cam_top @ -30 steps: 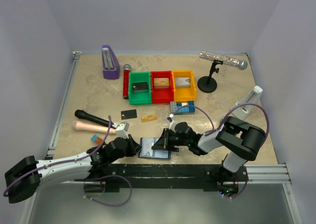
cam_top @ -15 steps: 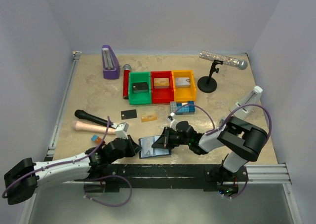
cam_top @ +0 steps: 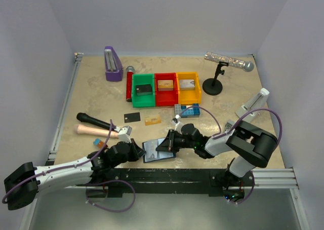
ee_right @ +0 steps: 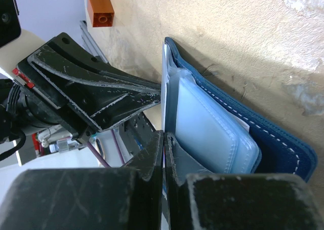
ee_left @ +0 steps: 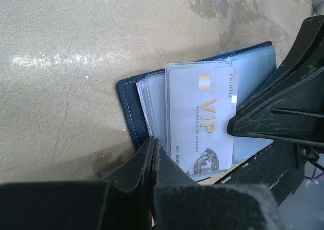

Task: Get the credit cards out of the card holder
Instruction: Remove the credit card from the card holder.

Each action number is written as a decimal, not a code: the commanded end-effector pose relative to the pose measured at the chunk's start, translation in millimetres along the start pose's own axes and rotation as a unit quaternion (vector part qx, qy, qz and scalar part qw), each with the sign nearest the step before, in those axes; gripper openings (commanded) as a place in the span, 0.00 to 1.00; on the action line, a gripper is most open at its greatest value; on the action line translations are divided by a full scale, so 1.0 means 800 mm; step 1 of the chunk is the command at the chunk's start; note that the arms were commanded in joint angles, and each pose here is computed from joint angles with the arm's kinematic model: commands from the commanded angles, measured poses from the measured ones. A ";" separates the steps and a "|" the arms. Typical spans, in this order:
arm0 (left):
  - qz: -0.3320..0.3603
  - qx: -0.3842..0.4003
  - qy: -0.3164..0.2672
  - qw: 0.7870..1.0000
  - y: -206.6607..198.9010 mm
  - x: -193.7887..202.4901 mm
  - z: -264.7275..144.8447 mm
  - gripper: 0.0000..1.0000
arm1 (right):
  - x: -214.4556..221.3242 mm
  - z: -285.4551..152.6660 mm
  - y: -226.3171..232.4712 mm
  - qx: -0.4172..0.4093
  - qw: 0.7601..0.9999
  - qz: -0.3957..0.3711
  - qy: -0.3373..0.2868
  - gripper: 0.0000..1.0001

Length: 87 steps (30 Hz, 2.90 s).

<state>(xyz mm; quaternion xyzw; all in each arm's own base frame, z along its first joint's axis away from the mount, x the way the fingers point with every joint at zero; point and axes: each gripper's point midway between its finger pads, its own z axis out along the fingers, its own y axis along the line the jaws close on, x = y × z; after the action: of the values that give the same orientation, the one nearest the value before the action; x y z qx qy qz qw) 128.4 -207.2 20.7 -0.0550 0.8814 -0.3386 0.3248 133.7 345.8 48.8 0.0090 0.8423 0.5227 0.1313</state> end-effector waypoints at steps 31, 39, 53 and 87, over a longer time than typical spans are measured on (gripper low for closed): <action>0.016 -0.014 0.024 0.999 0.019 0.021 0.004 0.00 | -0.003 -0.007 0.025 -0.028 0.999 -0.026 0.010 0.25; 0.014 -0.004 0.033 0.999 0.012 0.025 0.008 0.00 | -0.003 0.001 0.033 -0.048 0.999 -0.015 0.016 0.27; 0.003 0.011 0.031 0.999 0.007 0.026 0.010 0.00 | -0.002 0.012 0.034 -0.051 0.998 -0.003 0.030 0.32; 0.000 -0.026 0.020 0.999 0.039 0.029 0.006 0.00 | 0.015 0.005 0.028 -0.006 0.997 -0.021 0.076 0.32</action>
<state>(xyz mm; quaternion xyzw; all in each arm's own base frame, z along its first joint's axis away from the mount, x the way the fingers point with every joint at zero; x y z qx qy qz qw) 128.0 -219.0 22.4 -0.0515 0.8775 -0.3558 0.3175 119.6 355.4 49.1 -0.0293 0.8579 0.5088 0.0654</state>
